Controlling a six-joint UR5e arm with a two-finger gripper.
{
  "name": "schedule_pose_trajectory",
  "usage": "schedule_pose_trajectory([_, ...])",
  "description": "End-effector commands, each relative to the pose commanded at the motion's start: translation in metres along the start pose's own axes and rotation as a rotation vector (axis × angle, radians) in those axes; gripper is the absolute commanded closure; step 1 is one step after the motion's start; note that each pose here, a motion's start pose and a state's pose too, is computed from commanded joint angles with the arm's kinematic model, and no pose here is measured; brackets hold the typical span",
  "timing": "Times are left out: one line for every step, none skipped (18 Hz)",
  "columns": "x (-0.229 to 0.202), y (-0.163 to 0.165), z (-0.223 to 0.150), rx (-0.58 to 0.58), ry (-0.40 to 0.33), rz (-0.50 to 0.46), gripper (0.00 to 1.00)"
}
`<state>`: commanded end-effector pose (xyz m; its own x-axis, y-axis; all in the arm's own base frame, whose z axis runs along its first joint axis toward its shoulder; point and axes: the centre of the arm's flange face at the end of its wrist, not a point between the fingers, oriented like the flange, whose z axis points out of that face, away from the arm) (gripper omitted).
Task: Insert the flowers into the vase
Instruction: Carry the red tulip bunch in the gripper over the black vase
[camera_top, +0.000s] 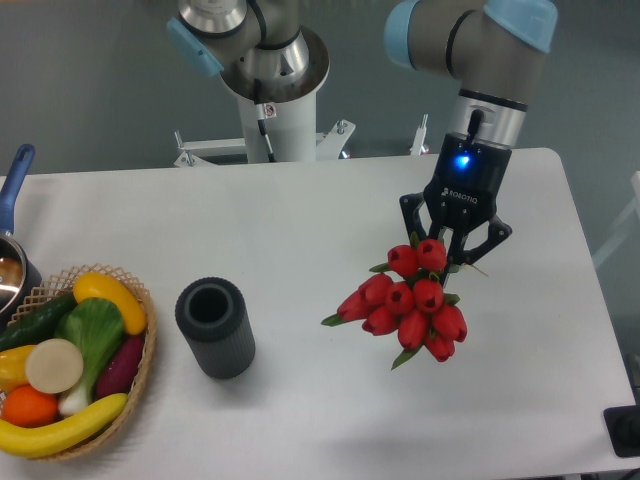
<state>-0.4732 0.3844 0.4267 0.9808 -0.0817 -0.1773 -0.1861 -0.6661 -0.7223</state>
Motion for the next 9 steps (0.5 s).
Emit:
schedule_pose_trajectory([0.002,0.002,0.003,0.000,0.006,-0.003,0.74])
schedule_pose_trajectory([0.001,0.000,0.001,0.003,0.003,-0.005,0.74])
schedule_pose_trajectory([0.000,-0.004,-0.001,0.008,-0.001,-0.011,0.74])
schedule_pose_trajectory([0.001,-0.008,0.000,0.013,0.002,-0.018,0.74])
schedule_pose_trajectory([0.003,-0.010,0.001,0.024,0.007,-0.016,0.74])
schedule_pose_trajectory([0.003,-0.012,0.002,0.040,0.014,-0.015,0.74])
schedule_pose_trajectory([0.003,-0.016,0.002,0.065,0.023,-0.015,0.74])
schedule_pose_trajectory([0.004,-0.020,0.003,0.095,0.037,-0.019,0.73])
schedule_pose_trajectory([0.006,-0.022,0.004,0.123,0.051,-0.025,0.73])
